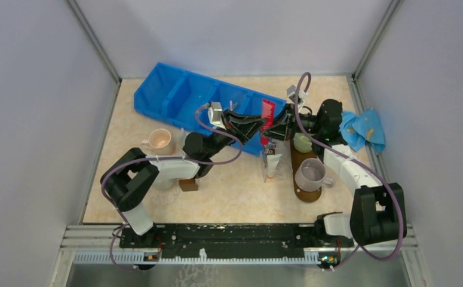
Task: Prepare toiletry sets of a toothbrush and toothpaste on the tray
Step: Pick up the toothpaste from the storage box.
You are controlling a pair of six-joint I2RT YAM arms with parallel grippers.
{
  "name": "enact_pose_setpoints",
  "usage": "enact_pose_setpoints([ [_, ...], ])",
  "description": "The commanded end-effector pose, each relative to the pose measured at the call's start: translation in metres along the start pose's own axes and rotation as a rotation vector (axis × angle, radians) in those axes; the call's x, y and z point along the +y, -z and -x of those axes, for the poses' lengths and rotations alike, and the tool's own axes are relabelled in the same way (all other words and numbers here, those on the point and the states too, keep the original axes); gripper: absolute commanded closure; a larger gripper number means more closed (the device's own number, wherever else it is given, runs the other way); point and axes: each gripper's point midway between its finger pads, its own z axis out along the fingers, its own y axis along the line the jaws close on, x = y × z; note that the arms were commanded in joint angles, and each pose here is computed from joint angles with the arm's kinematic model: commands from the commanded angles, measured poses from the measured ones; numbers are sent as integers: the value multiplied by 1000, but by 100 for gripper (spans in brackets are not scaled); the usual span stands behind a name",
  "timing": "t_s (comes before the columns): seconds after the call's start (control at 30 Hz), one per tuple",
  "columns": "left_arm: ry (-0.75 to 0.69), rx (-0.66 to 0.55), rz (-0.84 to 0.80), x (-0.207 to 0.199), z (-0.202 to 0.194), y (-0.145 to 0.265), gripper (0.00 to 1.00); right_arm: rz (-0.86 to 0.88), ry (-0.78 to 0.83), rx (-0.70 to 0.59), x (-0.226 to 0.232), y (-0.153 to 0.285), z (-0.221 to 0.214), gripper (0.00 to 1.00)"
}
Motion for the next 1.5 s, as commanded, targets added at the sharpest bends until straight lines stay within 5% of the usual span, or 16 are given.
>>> enact_pose_setpoints([
  [0.0, -32, -155, -96, -26, 40, -6, 85, 67, 72, 21, 13, -4, 13, 94],
  [0.2, -36, -86, -161, -35, 43, -5, 41, 150, 113, 48, 30, -1, 13, 98],
  [0.43, 76, 63, -349, -45, 46, 3, 31, 235, 152, 70, 48, 4, 14, 98],
  [0.8, 247, 257, -576, -52, 33, 9, 33, 274, 166, 84, 55, 6, 13, 98],
  [1.47, 250, 277, -620, -66, 28, 5, 57, 266, 140, 85, 49, 5, 4, 98],
])
